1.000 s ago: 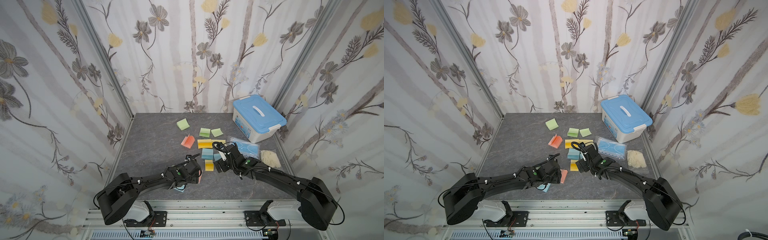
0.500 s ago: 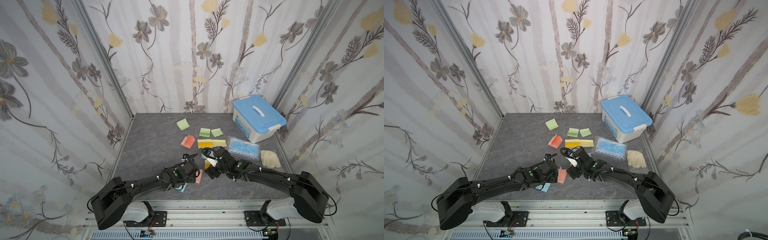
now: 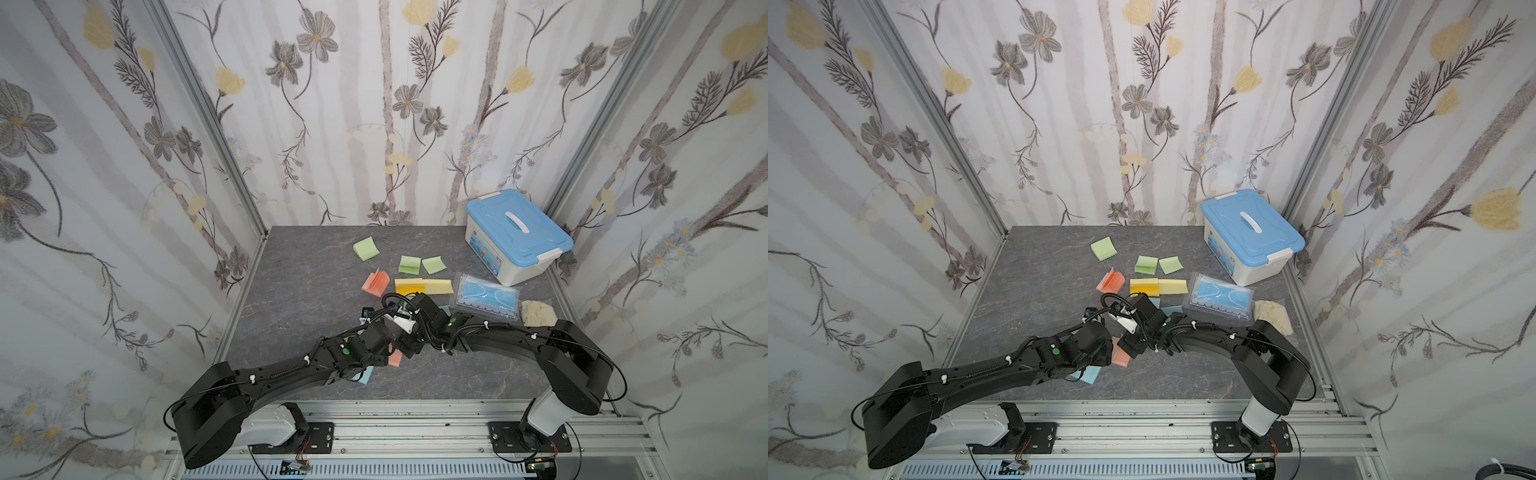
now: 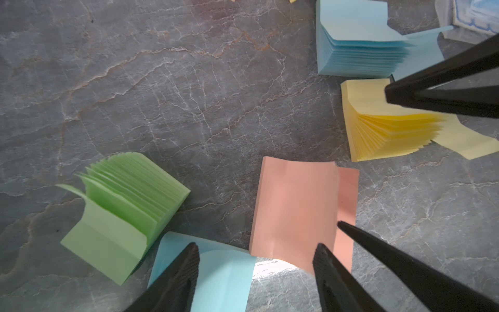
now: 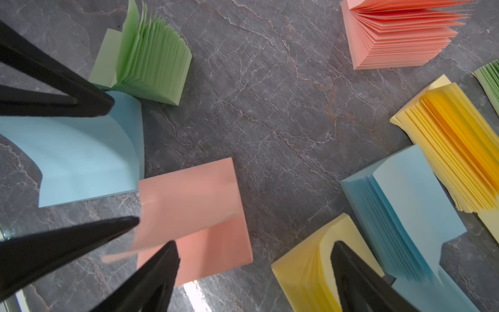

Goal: Tear off pages from different memo pads
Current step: Pick up the memo pad from the center of the board.

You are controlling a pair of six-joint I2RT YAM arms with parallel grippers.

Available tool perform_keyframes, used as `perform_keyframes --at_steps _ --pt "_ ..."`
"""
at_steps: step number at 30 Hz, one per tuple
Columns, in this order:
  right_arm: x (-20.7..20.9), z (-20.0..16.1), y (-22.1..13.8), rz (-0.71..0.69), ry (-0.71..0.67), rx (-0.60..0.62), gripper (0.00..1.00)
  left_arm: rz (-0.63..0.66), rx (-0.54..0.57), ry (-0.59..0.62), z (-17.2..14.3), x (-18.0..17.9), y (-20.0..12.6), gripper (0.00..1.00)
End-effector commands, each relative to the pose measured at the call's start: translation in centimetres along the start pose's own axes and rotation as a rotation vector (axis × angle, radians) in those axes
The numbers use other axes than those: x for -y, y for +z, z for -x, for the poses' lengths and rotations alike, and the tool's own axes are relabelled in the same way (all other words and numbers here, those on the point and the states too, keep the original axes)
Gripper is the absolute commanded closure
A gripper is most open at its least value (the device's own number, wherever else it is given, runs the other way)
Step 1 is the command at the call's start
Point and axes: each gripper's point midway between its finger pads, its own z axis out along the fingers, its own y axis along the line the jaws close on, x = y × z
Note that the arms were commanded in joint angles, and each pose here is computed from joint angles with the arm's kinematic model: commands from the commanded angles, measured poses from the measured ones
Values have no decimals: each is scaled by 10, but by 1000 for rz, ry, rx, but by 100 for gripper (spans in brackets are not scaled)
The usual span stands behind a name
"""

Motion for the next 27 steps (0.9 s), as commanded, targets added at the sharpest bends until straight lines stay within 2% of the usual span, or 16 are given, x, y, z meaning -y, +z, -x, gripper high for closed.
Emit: perform_keyframes --at_steps 1,11,14,16,18,21,27 --pt "-1 3 8 1 -58 -13 11 35 36 -8 3 -13 -9 26" --pt "-4 -12 27 -19 -270 -163 10 31 153 -99 9 -47 -48 25" --pt "-26 -9 30 12 -428 -160 8 32 171 -125 8 -54 -52 26" --pt "-33 -8 31 37 -530 -140 12 31 183 -143 7 -59 -54 26" --pt "-38 -4 31 52 -614 -103 19 26 196 -159 6 -62 -57 27" --pt "-41 3 30 61 -692 -61 27 21 211 -176 5 -68 -61 27" --pt "-40 10 35 55 -816 -55 30 13 236 -201 0 -79 -68 27"
